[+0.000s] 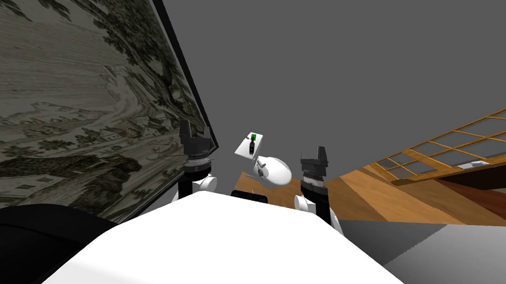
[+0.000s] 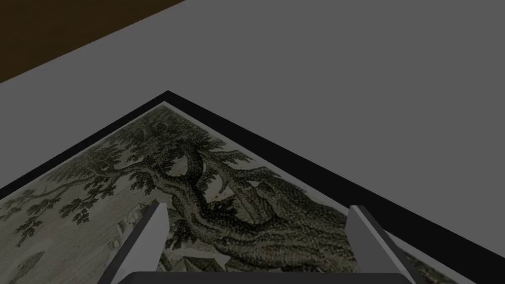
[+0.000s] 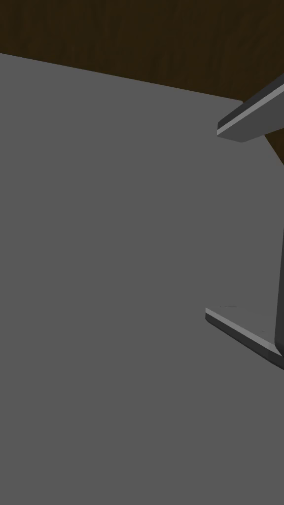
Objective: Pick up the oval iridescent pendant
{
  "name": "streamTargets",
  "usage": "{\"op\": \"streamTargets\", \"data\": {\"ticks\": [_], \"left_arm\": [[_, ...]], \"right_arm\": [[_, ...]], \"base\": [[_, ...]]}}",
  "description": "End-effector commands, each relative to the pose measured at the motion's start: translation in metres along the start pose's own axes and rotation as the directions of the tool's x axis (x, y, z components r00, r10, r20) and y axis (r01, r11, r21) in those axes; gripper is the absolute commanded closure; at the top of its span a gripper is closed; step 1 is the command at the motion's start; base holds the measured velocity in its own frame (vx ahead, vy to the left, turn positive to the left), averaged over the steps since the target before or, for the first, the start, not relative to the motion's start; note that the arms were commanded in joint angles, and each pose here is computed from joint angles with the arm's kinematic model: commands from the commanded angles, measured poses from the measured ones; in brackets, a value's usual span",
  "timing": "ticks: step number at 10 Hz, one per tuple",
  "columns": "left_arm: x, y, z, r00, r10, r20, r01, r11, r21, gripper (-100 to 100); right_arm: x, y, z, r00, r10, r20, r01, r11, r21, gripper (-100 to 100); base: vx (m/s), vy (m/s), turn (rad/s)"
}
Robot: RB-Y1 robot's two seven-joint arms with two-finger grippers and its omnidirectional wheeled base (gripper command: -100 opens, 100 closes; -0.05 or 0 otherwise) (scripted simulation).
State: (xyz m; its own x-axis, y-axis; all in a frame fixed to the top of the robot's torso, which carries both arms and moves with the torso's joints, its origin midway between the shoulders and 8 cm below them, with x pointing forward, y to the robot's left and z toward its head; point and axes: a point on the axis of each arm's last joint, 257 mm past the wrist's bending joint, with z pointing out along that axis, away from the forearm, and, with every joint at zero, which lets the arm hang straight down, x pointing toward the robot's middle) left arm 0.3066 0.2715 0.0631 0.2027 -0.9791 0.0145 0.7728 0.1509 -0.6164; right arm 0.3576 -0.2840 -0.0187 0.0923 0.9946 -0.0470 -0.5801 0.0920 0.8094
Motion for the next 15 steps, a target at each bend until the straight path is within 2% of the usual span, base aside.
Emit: {"op": "streamTargets", "data": {"ticks": [1, 2, 3, 5, 8, 10, 11, 13, 15], "left_arm": [[0.006, 0.007, -0.002, 0.999, 0.029, -0.037, -0.030, 1.000, -0.010, -100], [0.008, 0.011, -0.004, 0.997, 0.047, -0.056, -0.048, 0.999, -0.016, -100], [0.014, 0.023, -0.008, 0.991, 0.093, -0.098, -0.097, 0.995, -0.030, -100], [0.020, 0.037, -0.013, 0.979, 0.149, -0.142, -0.157, 0.987, -0.043, -100], [0.027, 0.064, -0.024, 0.947, 0.245, -0.207, -0.262, 0.963, -0.062, -100], [0.030, 0.084, -0.032, 0.916, 0.312, -0.251, -0.339, 0.938, -0.072, -100], [0.032, 0.095, -0.037, 0.897, 0.346, -0.274, -0.379, 0.922, -0.075, -100], [0.034, 0.118, -0.047, 0.852, 0.413, -0.321, -0.459, 0.885, -0.080, -100], [0.037, 0.139, -0.057, 0.798, 0.478, -0.367, -0.537, 0.840, -0.074, -100]], "right_arm": [[0.000, 0.000, 0.000, 1.000, 0.000, 0.000, 0.000, 1.000, 0.000, 0], [0.000, 0.000, 0.000, 1.000, 0.000, 0.000, 0.000, 1.000, 0.000, 0], [0.000, 0.000, 0.000, 1.000, 0.000, 0.000, 0.000, 1.000, 0.000, 0], [0.000, 0.000, 0.000, 1.000, 0.000, 0.000, 0.000, 1.000, 0.000, 0], [0.000, 0.000, 0.000, 1.000, 0.000, 0.000, 0.000, 1.000, 0.000, 0], [0.000, 0.000, 0.000, 1.000, 0.000, 0.000, 0.000, 1.000, 0.000, 0], [0.000, 0.000, 0.000, 1.000, 0.000, 0.000, 0.000, 1.000, 0.000, 0], [0.000, 0.000, 0.000, 1.000, 0.000, 0.000, 0.000, 1.000, 0.000, 0], [0.000, 0.000, 0.000, 1.000, 0.000, 0.000, 0.000, 1.000, 0.000, 0]], "base": [[0.004, -0.012, 0.005], [0.012, -0.025, 0.006], [0.024, -0.042, 0.011], [0.024, -0.049, 0.010], [0.018, -0.045, 0.008], [0.022, -0.053, 0.012], [0.033, -0.059, 0.011], [0.033, -0.058, 0.013], [0.024, -0.072, 0.013]]}}
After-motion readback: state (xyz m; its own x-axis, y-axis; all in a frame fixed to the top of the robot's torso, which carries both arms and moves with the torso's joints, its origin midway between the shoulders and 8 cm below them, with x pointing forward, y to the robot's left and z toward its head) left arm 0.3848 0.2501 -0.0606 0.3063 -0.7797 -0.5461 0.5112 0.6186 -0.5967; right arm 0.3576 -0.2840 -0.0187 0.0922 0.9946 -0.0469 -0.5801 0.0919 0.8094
